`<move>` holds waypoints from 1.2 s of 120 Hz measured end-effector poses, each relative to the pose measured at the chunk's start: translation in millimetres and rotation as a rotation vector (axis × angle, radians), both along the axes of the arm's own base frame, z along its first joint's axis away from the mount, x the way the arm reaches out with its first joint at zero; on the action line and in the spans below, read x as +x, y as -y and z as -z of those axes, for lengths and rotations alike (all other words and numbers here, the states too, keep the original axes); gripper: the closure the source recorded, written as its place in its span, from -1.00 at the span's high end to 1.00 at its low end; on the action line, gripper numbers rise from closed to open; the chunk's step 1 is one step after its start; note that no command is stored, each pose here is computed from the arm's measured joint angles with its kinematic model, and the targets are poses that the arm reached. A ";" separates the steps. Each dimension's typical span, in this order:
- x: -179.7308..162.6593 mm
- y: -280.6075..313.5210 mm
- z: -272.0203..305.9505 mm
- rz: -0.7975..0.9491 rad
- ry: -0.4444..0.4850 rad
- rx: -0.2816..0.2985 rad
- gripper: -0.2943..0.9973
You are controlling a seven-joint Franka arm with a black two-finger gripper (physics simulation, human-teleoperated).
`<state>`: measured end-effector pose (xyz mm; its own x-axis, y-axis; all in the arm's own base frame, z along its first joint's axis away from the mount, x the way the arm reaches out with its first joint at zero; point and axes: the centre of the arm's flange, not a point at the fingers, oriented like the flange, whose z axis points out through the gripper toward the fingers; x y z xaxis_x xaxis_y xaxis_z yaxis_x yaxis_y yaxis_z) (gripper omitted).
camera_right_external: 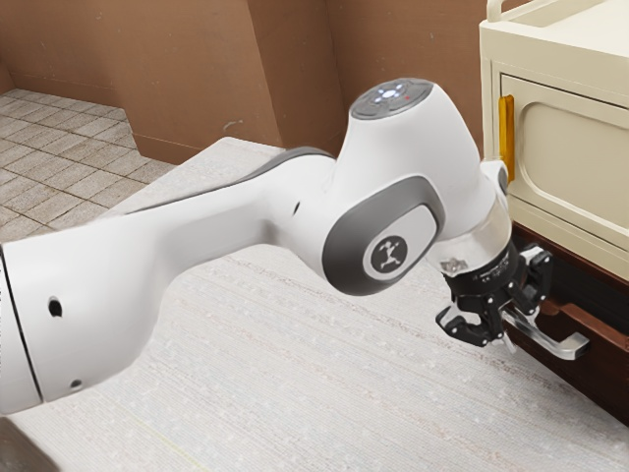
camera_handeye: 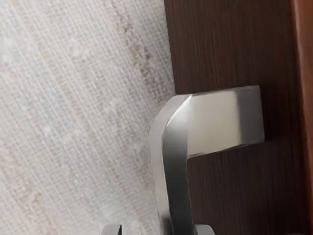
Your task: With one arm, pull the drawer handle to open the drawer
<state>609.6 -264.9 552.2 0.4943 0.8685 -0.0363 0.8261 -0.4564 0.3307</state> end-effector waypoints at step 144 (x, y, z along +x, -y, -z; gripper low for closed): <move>-45.3 -13.0 1.5 0.047 0.049 0.036 -0.34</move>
<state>564.3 -251.9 550.7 0.5349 0.8447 0.0203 0.7866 -0.5066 0.3530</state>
